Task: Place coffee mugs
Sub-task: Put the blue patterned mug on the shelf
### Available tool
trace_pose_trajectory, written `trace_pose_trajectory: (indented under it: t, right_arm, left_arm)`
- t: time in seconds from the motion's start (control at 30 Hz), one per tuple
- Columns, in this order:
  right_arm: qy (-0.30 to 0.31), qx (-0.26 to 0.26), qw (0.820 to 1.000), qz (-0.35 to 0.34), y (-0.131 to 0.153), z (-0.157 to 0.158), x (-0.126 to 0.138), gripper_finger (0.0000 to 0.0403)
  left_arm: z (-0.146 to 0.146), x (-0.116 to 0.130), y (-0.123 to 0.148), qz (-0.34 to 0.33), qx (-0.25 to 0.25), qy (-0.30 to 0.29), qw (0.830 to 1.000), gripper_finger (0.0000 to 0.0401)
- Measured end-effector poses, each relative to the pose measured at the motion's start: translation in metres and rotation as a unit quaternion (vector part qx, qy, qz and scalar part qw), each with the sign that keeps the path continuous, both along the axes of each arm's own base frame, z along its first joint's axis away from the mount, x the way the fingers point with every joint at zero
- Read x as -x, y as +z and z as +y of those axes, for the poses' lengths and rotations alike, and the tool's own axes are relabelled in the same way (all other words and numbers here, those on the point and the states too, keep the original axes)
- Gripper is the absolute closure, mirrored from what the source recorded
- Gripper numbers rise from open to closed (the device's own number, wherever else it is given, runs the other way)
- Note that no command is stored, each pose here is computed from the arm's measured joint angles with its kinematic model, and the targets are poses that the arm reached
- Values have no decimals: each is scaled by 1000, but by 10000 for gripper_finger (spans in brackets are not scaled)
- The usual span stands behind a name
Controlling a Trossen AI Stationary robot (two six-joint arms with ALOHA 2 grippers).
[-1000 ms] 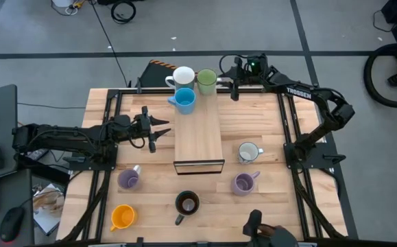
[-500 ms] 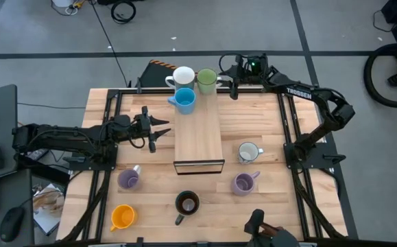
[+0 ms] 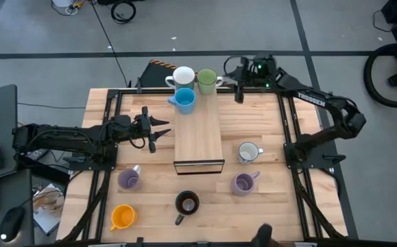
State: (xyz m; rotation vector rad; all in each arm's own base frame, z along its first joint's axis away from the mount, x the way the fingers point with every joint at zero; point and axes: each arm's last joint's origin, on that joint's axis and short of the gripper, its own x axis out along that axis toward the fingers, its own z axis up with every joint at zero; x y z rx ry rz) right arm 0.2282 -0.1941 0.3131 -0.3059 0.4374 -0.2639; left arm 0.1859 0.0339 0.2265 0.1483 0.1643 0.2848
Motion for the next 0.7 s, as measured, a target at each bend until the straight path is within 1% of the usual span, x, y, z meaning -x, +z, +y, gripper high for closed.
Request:
trace_pose_trajectory:
  t: [0.13,0.23,0.43,0.63,0.7]
  right_arm:
    - [-17,-8,998,68,-2,36,-9,221]
    - [-38,-22,994,101,-3,62,-14,221]
    - [-59,-79,983,157,-12,109,-20,221]
    - [-71,-142,966,205,-21,151,-19,222]
    - [-78,-155,960,220,-24,165,-18,223]
  left_arm:
    - [0,0,0,0,0,0,1000,257]
    - [0,0,0,-1,1,0,1000,257]
    - [0,0,0,-1,2,0,1000,257]
    - [0,0,0,-1,0,0,1000,257]
    - [0,0,0,-1,-5,-1,1000,257]
